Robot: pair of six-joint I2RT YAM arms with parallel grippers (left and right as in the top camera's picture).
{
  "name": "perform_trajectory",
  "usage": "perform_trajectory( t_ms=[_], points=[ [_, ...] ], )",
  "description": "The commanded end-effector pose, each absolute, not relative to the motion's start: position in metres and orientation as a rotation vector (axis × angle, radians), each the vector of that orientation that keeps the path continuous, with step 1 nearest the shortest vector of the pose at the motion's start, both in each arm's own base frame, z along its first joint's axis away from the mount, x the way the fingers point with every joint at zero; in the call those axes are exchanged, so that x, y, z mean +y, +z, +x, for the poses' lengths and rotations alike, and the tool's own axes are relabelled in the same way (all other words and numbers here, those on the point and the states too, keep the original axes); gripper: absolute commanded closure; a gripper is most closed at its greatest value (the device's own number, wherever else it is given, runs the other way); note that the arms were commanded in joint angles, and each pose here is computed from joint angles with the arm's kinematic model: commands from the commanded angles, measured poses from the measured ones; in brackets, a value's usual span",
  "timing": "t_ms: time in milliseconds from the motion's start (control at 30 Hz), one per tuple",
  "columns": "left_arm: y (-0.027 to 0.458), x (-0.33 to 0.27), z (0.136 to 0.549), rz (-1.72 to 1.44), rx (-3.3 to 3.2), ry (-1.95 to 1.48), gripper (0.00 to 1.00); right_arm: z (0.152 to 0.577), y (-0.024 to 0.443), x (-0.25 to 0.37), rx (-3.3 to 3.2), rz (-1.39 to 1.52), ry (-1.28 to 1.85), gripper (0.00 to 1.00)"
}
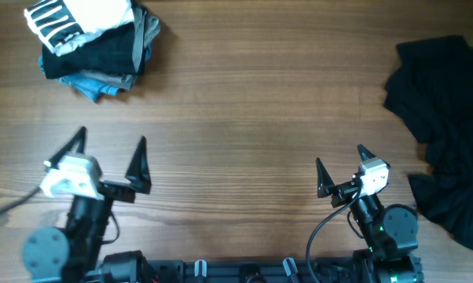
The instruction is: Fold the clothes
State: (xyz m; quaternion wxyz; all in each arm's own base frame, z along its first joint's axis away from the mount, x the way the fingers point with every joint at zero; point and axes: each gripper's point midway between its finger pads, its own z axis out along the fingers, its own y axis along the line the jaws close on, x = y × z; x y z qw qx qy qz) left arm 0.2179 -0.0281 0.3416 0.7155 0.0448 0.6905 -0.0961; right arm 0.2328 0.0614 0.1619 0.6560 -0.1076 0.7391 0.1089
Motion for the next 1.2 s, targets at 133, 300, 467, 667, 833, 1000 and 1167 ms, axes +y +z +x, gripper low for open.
perform_trajectory(
  t_ms=[133, 300, 467, 667, 833, 1000, 1167],
  points=[
    [0.267, -0.035, 0.223, 0.123, 1.449, -0.265, 0.0, 0.233, 0.169, 0.058, 1.655, -0.228, 0.231, 0.0],
    [0.238, -0.038, 0.231, 0.137, 1.396, -0.28, 0.0, 0.233, 0.169, 0.058, 1.655, -0.228, 0.231, 0.0],
    [0.175, -0.047, 0.239, 0.133, 1.576, -0.345, 0.0, 0.233, 0.169, 0.058, 1.655, -0.228, 0.231, 0.0],
    [0.165, -0.047, 0.239, 0.123, 1.618, -0.351, 0.0, 0.233, 0.169, 0.058, 1.655, -0.228, 0.231, 0.0],
    [0.165, -0.047, 0.239, 0.123, 1.618, -0.352, 0.0, 0.233, 0.169, 0.058, 1.655, -0.228, 0.231, 0.0],
    [0.165, -0.047, 0.239, 0.123, 1.618, -0.352, 0.0, 0.233, 0.169, 0.058, 1.655, -0.229, 0.231, 0.0],
    [0.165, -0.047, 0.239, 0.123, 1.619, -0.351, 0.0, 0.233, 0.169, 0.058, 1.655, -0.228, 0.231, 0.0]
  ],
)
